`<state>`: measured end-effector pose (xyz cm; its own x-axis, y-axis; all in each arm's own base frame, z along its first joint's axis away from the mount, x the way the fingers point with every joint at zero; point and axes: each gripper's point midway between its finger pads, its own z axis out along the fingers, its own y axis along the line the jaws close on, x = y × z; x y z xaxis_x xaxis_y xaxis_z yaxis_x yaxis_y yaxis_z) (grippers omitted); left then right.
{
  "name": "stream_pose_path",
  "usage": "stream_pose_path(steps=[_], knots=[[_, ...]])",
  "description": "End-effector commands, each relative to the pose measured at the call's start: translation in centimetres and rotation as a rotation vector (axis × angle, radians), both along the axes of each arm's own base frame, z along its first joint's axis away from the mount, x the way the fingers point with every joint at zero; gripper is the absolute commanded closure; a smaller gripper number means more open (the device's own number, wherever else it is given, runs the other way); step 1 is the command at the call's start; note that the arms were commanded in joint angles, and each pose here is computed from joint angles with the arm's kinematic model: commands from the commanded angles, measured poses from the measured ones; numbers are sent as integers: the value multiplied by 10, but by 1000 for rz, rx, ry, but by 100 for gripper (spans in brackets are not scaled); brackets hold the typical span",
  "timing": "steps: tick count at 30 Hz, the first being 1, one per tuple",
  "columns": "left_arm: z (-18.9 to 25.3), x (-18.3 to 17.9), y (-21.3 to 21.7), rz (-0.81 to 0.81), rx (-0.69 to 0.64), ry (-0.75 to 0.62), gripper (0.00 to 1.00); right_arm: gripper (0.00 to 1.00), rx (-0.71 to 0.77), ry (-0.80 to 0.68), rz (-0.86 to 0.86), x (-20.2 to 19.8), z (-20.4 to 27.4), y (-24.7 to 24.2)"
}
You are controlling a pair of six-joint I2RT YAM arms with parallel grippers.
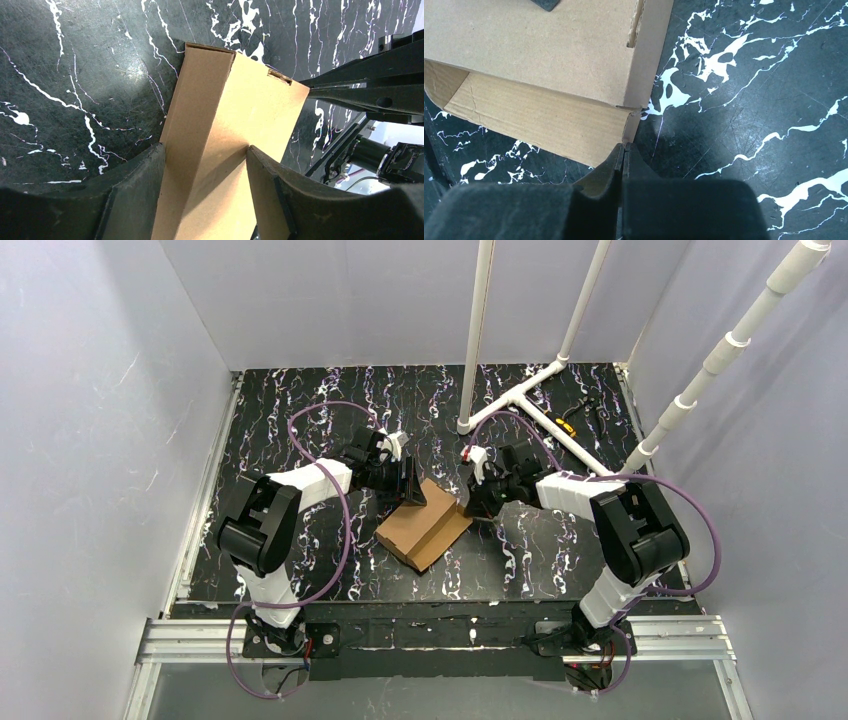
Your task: Fold the paper box
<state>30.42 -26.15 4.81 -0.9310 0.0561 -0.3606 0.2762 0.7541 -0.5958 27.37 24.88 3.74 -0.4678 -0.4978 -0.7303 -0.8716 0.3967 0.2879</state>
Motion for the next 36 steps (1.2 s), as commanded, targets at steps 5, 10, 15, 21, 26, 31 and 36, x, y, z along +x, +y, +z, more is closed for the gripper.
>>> stream_pose_path(steps=[5, 10, 15, 21, 26, 31, 36], knots=[[-14, -8, 6, -6, 27, 35, 43, 99, 18, 20, 15, -3, 8, 6], [-14, -10, 5, -18, 20, 39, 43, 99, -12, -11, 44, -2, 12, 14], [-15, -13, 5, -35, 16, 42, 43, 99, -48, -41, 69, 0, 15, 17], [-13, -16, 4, -64, 7, 39, 44, 99, -91, -51, 94, 8, 20, 18], [-12, -18, 1, -91, 3, 44, 44, 99, -129, -22, 119, 8, 19, 18], [-13, -19, -2, -104, 0, 50, 44, 99, -153, 10, 128, 11, 19, 22], [-13, -18, -3, -103, 3, 53, 44, 99, -171, 13, 142, 17, 26, 27]])
